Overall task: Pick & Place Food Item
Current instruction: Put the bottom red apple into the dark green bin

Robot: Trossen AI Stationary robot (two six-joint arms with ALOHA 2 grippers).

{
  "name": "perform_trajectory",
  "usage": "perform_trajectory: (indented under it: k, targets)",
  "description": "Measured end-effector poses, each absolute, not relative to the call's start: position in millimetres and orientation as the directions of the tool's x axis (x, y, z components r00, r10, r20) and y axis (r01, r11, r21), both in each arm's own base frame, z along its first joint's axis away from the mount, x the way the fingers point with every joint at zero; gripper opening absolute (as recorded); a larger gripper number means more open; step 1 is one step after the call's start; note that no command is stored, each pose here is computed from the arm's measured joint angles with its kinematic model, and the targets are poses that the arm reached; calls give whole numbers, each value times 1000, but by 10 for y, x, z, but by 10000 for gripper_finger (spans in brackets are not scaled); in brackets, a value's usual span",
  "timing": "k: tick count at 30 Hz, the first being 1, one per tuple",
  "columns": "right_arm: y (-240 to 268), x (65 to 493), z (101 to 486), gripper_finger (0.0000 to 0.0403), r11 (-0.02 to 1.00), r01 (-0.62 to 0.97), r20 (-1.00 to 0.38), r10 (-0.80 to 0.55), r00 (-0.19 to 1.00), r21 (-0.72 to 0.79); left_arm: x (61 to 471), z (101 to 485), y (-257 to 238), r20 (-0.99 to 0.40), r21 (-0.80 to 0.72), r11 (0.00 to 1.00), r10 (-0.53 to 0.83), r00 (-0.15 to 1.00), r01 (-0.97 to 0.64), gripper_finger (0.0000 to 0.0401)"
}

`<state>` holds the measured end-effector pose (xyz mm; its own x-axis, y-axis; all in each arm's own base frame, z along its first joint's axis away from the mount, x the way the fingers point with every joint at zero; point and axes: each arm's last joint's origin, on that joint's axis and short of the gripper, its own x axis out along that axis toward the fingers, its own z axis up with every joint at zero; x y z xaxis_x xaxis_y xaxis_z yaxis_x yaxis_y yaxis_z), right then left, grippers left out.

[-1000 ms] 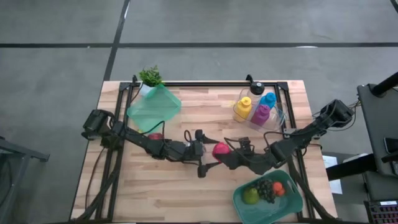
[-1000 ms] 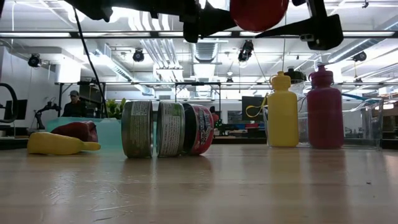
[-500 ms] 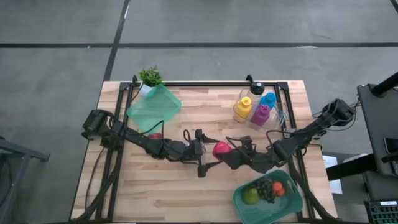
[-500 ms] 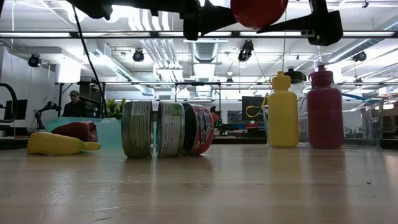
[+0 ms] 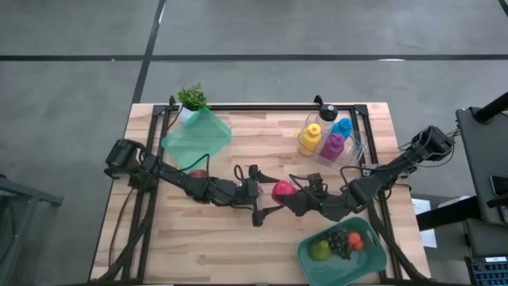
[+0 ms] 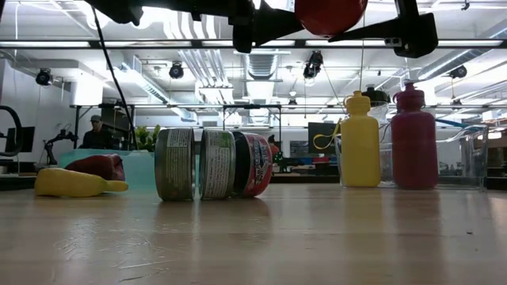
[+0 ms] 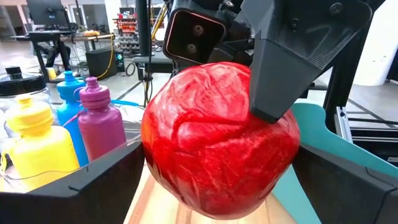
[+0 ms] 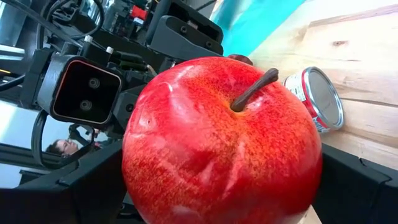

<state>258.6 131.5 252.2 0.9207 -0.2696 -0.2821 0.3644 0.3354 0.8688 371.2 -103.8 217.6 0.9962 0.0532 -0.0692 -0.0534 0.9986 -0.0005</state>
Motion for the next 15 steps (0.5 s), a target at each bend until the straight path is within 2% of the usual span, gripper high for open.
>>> perform_trajectory:
  k: [15]
  targets:
    - [1315, 2586, 2523, 400, 333, 364, -281, -271, 921, 870, 3710, 2165, -1038, -78, 2, 999, 50, 996, -50, 400]
